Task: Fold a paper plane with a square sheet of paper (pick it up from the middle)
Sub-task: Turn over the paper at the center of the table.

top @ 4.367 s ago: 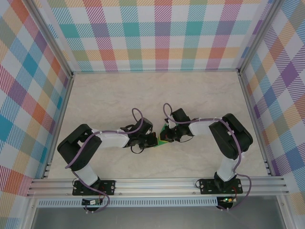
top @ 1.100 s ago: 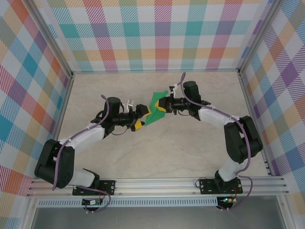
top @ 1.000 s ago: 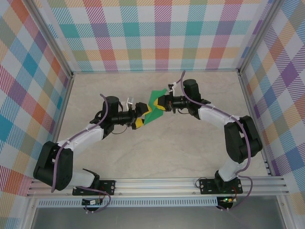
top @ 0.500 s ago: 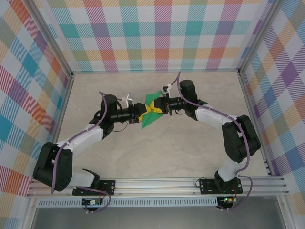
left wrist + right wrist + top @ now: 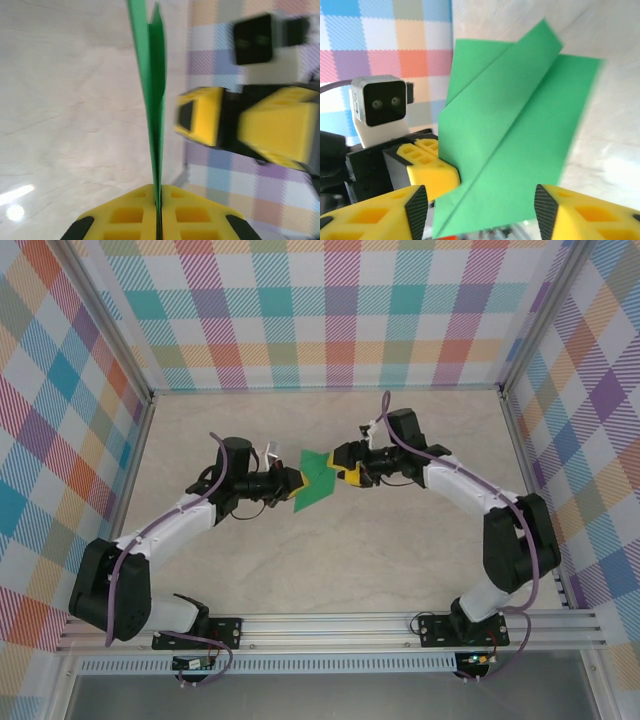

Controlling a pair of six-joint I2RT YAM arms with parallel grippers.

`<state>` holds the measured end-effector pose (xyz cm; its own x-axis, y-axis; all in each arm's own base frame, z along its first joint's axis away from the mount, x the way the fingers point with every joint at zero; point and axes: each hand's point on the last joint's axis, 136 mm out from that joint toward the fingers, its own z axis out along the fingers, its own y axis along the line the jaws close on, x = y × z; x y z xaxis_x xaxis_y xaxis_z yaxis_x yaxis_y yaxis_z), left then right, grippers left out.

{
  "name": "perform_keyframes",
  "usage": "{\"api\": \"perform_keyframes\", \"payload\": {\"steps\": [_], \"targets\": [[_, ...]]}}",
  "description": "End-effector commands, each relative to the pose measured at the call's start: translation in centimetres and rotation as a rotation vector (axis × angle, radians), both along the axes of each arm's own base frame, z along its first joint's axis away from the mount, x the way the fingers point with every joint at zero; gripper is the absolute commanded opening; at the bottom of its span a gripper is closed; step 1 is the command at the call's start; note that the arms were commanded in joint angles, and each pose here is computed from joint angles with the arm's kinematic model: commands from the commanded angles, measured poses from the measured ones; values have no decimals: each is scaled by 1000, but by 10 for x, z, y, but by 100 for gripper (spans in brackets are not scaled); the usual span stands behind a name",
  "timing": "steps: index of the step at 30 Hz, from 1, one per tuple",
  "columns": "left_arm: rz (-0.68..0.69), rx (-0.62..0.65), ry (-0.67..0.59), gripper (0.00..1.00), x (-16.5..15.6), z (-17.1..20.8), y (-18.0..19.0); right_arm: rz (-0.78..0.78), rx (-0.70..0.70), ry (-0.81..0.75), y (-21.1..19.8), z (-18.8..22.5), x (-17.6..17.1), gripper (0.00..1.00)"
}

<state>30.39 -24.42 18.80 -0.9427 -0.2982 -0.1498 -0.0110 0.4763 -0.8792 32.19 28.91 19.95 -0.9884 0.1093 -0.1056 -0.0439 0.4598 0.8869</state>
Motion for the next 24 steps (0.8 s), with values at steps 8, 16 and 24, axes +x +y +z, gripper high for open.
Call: {"api": "perform_keyframes", "payload": {"steps": [8,16,24], "targets": [[97,1011,78,10,-17,-39,108,-190,-387,-155,-68,-19,-1,87],[129,1599,20,10,-3,-29,129,-245,-457,-143,-84,-33,-6,92],[-39,1735,4,19,9,-84,70,-303,-510,-127,-98,-43,-8,92]]}}
